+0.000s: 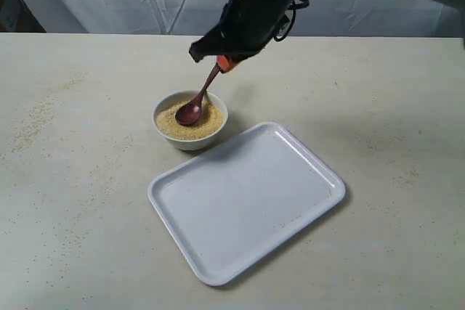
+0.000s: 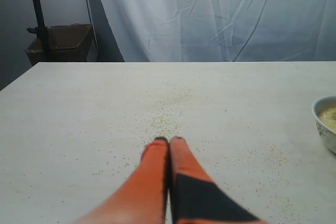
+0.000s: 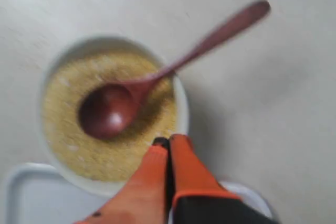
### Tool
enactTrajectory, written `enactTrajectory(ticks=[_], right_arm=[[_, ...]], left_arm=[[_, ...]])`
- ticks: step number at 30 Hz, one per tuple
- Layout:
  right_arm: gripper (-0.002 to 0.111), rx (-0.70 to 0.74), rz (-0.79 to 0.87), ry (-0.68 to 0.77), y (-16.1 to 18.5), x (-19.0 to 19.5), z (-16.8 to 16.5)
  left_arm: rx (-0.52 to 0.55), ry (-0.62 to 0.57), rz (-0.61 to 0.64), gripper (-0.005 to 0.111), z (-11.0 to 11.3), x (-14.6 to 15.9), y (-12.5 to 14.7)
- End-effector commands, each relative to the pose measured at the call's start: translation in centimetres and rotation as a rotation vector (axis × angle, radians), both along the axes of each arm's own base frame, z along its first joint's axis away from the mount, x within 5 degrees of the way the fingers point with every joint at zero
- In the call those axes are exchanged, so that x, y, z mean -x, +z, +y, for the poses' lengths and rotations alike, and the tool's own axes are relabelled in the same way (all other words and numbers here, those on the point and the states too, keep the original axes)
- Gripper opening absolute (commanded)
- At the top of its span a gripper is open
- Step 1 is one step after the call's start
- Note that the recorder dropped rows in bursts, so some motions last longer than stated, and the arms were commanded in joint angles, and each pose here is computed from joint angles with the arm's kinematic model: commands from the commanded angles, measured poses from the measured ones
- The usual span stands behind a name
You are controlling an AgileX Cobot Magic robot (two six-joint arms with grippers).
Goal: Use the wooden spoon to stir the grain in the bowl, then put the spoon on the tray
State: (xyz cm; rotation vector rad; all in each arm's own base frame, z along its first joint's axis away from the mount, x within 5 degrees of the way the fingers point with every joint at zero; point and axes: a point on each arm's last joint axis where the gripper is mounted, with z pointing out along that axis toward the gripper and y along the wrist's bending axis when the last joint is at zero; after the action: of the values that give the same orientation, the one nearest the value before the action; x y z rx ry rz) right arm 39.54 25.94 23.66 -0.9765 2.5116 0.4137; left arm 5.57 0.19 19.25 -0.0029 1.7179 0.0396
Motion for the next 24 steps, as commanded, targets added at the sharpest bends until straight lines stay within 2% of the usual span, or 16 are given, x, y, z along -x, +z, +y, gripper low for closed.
enactTrajectory(ticks=[1,4,7,9,10,13,17,19,22,24], right_arm=[[0.0,-0.366,-0.3,-0.15,4.9,1.4,-1.1],[0.0,-0.54,-0.427,-0.485,4.7,2.5,-3.2],[0.0,-0.597,-0.501,-0.853,1.9,3.7,-5.4],[-0.001,-0.658,-0.456,-0.972,0.0,4.4,-5.9],[-0.001,-0.678,-0.415,-0.986,-0.9,4.6,-5.8],[-0.001,-0.712,-0.286,-0.917,-3.0,5.0,-4.7],[-0.001,-0.746,-0.214,-0.682,-3.4,5.5,-3.2],[-0.001,-0.834,-0.141,-0.581,-3.0,5.4,-3.2],[-0.001,-1.07,0.047,-0.381,-2.6,4.7,-4.3],[-0.001,-1.119,0.121,-0.338,-3.5,3.5,-6.1]], left_arm=[[-0.003,0.002,-0.003,0.0,0.0,0.0,0.0],[-0.003,0.002,-0.003,0.0,0.0,0.0,0.0],[-0.003,0.002,-0.003,0.0,0.0,0.0,0.0],[-0.003,0.002,-0.003,0.0,0.0,0.0,0.0],[-0.003,0.002,-0.003,0.0,0.0,0.0,0.0],[-0.003,0.002,-0.003,0.0,0.0,0.0,0.0],[-0.003,0.002,-0.003,0.0,0.0,0.0,0.0],[-0.003,0.002,-0.003,0.0,0.0,0.0,0.0],[-0.003,0.002,-0.003,0.0,0.0,0.0,0.0],[-0.003,0.002,-0.003,0.0,0.0,0.0,0.0]])
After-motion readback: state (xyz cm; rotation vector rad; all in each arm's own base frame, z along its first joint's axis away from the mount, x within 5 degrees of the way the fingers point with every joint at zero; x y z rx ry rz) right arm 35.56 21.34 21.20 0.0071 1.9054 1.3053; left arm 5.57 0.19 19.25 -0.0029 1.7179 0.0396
